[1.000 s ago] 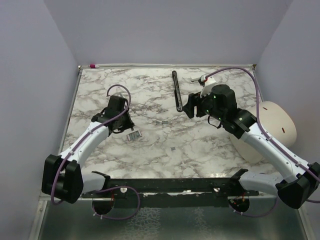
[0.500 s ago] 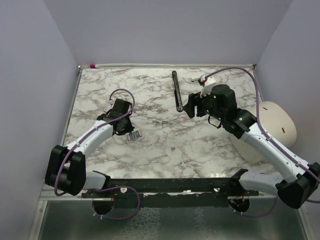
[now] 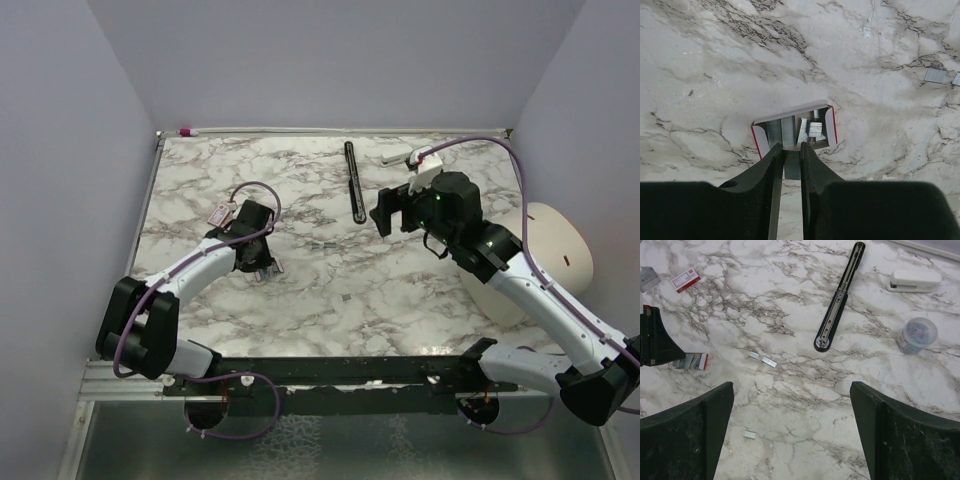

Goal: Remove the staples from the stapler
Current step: Place the staple in the staple box.

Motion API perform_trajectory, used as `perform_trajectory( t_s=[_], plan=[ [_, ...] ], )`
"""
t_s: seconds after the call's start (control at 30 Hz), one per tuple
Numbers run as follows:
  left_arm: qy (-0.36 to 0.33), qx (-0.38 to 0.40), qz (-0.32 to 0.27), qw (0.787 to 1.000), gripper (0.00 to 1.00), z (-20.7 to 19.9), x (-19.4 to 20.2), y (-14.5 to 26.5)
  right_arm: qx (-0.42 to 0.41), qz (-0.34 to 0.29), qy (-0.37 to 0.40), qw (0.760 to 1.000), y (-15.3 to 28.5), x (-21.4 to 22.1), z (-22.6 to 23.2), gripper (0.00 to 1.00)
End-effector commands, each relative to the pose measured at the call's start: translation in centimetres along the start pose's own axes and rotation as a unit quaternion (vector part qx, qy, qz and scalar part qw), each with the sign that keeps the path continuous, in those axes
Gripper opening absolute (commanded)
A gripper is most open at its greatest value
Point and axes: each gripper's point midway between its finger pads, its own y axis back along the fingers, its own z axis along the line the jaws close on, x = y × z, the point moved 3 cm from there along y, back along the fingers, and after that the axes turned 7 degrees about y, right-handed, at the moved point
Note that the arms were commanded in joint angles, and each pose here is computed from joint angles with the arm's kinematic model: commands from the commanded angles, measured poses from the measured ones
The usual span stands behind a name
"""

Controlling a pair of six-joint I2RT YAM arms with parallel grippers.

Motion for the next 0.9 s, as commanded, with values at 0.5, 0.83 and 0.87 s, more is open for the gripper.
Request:
perform_trajectory(
  t_s=[0.5, 0.83, 0.87],
  plan=[
    [-0.031, -0.041, -0.03, 0.998, 0.12, 0.7, -0.2, -1.3, 0.017, -0.026, 0.009, 0.999, 0.4, -0.8, -0.7, 1.0],
    [-0.027, -0.049, -0.034, 0.998, 0.12, 1.0, 0.1, -1.6, 0.015, -0.028, 0.009, 0.999, 0.5, -0.9, -0.6, 0.99],
    [-0.028, -0.05, -0.034, 0.998, 0.12, 1.0, 0.1, -1.6, 0.014, -0.028, 0.009, 0.999, 0.5, -0.9, -0.6, 1.0]
  ],
)
